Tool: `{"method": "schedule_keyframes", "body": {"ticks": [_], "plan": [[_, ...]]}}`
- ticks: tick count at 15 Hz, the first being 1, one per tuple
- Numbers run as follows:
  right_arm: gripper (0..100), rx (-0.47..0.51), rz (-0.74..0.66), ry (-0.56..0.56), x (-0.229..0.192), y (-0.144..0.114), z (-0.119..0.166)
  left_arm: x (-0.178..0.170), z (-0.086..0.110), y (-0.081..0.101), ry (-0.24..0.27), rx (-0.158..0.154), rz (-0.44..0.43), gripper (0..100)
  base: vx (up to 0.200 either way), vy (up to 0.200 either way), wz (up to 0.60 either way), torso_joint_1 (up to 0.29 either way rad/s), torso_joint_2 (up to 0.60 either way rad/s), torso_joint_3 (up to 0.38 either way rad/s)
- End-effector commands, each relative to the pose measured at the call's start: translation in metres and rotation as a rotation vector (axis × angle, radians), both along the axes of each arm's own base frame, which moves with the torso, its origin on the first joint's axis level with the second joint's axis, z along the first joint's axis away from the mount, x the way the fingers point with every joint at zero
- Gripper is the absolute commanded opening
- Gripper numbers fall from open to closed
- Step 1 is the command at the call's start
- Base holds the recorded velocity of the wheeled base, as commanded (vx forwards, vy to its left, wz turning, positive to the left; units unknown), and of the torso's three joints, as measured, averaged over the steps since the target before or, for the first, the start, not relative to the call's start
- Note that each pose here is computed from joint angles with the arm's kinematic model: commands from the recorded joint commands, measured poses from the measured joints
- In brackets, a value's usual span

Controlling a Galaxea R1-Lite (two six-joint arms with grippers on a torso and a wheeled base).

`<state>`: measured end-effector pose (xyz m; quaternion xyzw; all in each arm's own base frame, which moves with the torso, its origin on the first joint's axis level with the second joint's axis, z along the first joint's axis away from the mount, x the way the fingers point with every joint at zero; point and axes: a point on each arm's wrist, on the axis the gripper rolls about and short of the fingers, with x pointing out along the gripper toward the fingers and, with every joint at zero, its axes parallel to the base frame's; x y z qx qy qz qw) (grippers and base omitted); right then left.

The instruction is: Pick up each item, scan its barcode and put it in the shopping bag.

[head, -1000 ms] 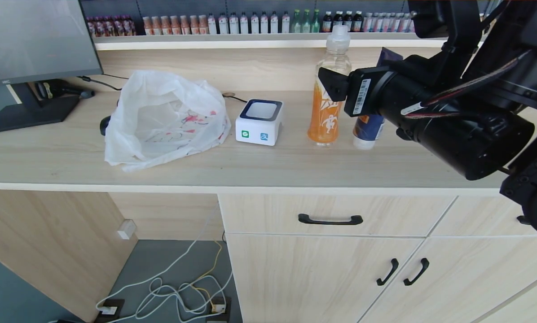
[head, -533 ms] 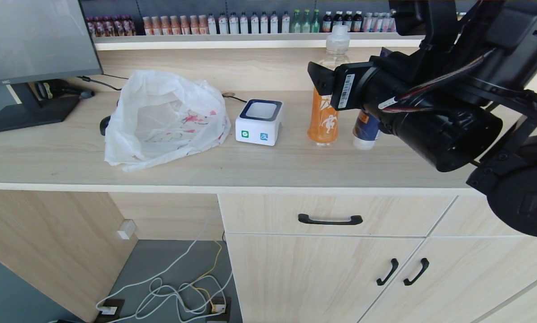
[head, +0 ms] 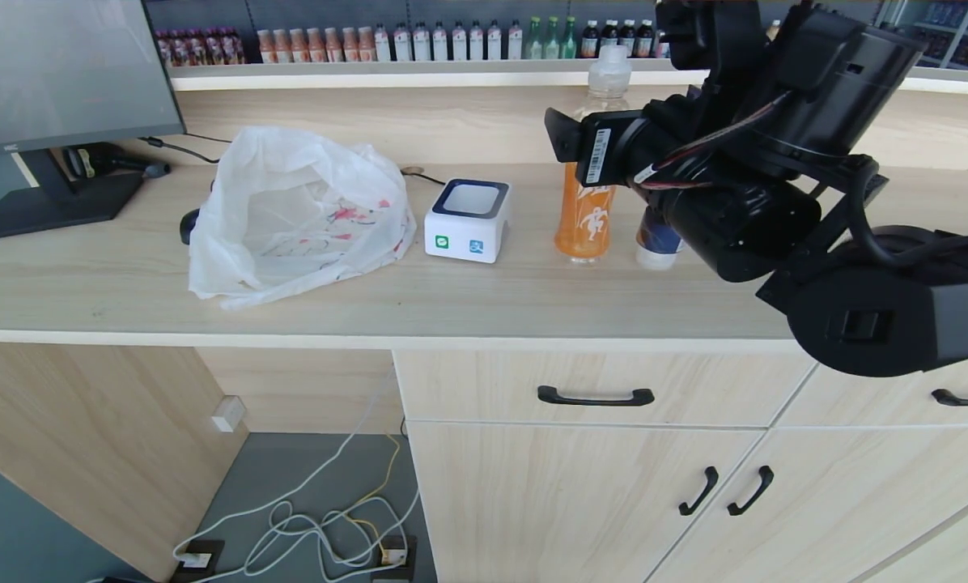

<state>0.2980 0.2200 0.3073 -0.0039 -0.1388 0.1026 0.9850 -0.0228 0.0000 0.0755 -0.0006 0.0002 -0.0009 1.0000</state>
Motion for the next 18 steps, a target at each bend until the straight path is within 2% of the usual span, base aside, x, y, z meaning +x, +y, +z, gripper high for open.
{"method": "schedule_keyframes", "body": {"ticks": [1, 18], "plan": [[100, -0.006, -0.02, 0.007, 0.011, -0.001, -0.005, 0.0, 0.0, 0.0, 0.0, 0.0, 0.0, 0, 0.0, 0.0, 0.0, 0.0, 0.0, 0.0], [100, -0.016, -0.078, -0.008, 0.061, 0.006, -0.02, 0.0, 0.0, 0.0, 0.0, 0.0, 0.0, 0, 0.0, 0.0, 0.0, 0.0, 0.0, 0.0]]}}
